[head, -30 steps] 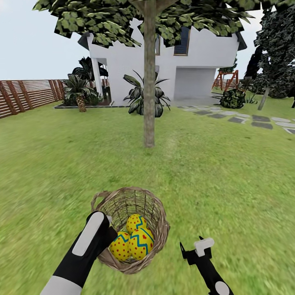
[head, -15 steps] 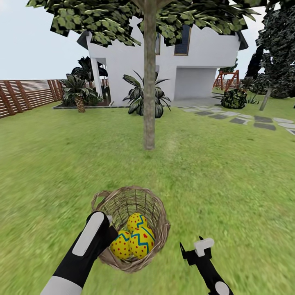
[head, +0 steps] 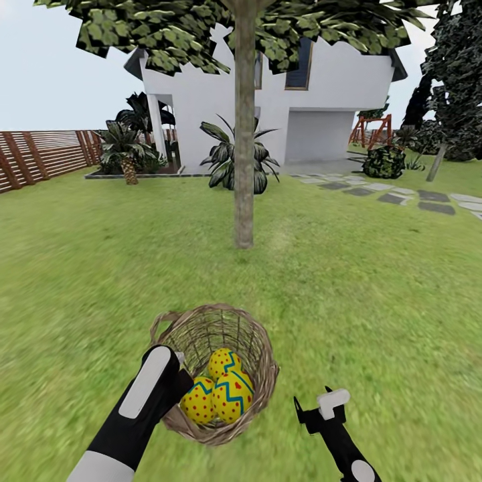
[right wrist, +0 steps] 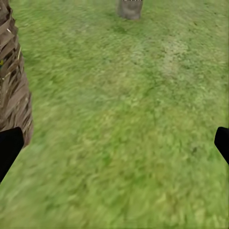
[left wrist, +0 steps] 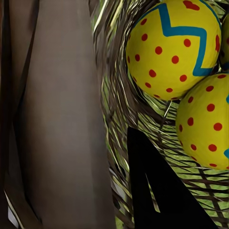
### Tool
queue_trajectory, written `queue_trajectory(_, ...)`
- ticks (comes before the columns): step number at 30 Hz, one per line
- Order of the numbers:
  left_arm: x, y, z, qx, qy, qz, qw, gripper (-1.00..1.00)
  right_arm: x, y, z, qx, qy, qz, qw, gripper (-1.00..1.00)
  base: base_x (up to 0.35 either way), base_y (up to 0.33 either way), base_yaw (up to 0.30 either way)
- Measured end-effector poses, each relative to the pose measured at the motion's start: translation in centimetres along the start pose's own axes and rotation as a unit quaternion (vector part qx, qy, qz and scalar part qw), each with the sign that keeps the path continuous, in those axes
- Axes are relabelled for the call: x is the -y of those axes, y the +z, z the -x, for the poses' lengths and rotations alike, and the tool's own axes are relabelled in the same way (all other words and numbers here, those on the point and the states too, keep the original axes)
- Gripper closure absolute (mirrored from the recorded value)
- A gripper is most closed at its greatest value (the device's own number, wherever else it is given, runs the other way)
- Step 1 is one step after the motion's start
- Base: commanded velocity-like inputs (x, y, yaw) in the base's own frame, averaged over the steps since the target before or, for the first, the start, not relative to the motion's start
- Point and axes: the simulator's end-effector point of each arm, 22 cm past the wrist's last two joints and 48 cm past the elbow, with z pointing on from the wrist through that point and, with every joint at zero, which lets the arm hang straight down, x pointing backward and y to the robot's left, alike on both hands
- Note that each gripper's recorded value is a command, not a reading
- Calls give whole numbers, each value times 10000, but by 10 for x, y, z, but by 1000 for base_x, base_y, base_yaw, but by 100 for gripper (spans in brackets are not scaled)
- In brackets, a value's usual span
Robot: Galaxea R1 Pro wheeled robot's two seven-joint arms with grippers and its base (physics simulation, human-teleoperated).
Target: Take the three Easter eggs out of the wicker basket on the lawn in the garden, then place them on the lawn next to a single tree (choose any tree) so that all three eggs are next to the same tree and none are left in the basket.
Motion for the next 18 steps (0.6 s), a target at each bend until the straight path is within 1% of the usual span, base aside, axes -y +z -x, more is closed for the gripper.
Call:
queue_trajectory(7,1,0,-1,-7,12,-4,10000,100,-1,0,0,1,-3,6,10000,-100,260,0,0)
queue_trajectory(18,-2,0,1,10,18,36,10000,100,1,0,0,-1,19,-16,10000,-100,332,0,0)
